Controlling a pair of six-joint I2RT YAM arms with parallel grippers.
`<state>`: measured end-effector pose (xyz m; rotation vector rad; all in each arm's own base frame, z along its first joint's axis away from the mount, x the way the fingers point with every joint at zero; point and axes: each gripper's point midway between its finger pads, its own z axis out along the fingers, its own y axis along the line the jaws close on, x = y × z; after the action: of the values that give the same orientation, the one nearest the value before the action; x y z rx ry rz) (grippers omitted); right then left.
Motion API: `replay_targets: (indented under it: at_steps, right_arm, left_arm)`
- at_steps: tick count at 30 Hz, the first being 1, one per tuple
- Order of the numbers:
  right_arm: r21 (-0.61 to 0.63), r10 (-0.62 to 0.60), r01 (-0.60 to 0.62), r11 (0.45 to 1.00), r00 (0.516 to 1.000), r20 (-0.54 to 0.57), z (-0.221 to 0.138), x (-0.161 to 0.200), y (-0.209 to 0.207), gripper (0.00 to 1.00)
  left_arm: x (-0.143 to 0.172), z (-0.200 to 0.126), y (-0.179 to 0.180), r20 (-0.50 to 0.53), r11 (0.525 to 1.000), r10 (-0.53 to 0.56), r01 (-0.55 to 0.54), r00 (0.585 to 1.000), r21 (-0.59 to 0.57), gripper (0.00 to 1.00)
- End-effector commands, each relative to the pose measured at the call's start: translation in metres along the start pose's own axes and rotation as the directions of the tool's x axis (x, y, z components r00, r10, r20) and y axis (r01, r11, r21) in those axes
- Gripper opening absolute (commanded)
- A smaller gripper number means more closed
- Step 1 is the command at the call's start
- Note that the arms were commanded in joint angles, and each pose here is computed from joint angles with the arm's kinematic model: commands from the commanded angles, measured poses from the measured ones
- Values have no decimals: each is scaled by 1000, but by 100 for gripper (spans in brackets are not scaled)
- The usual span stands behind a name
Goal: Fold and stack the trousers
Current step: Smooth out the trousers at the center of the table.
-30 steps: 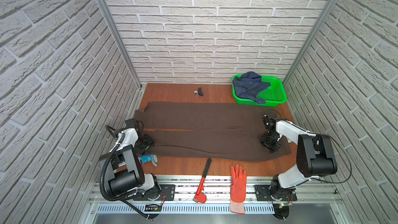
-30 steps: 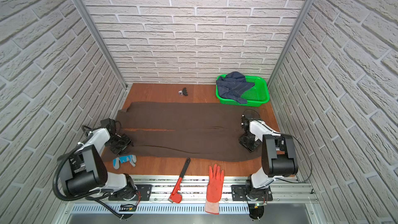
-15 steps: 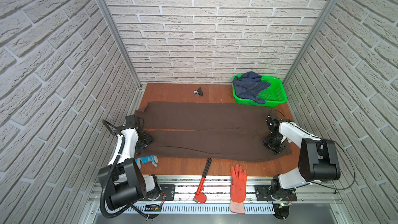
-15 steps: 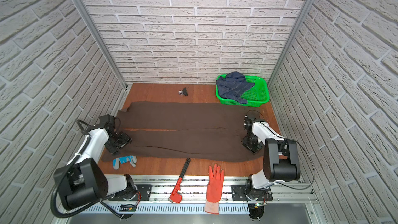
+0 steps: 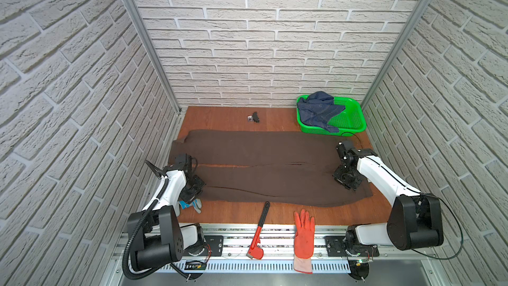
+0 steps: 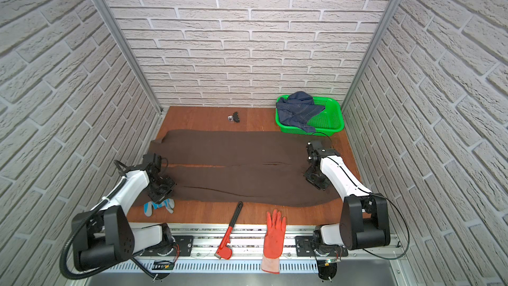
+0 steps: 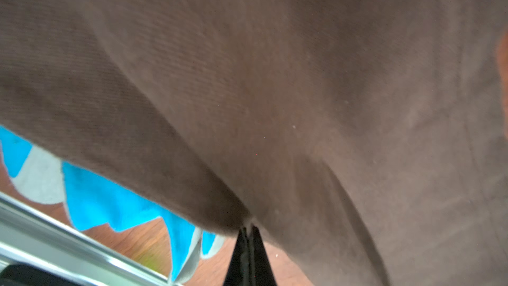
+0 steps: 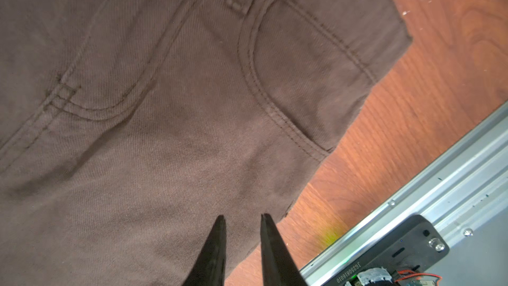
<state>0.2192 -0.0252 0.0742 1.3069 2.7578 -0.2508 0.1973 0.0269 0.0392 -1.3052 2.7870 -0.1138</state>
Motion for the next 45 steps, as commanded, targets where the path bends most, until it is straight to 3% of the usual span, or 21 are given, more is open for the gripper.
replay_targets:
  at_steps: [1,5,9,18,28,35,45]
  right_arm:
    - [9,0,0,1000,1000,-23,11,6,4,24]
    - [19,-9,10,1000,1000,-26,18,1,12,23]
    - [43,-17,18,999,1000,-18,26,-4,14,23]
    - [175,-17,29,984,998,-66,66,5,1,23]
    - [167,24,-13,986,998,-61,57,1,-10,26]
    - [130,65,-56,990,996,-66,51,-5,-26,27]
    - [149,129,-114,982,986,-102,63,-26,-48,27]
  left_arm:
    - [-20,10,-4,68,1000,-27,28,997,-10,0]
    - [-38,9,-23,96,999,-29,27,995,27,0]
    - [-38,21,-21,68,1000,-15,16,998,-11,0]
    - [13,34,11,-46,996,-70,67,997,-63,0]
    - [56,27,33,-81,971,-23,4,996,-238,0]
    - [48,29,54,-86,925,-63,25,994,-380,0]
    - [33,27,65,-77,910,-131,90,988,-404,0]
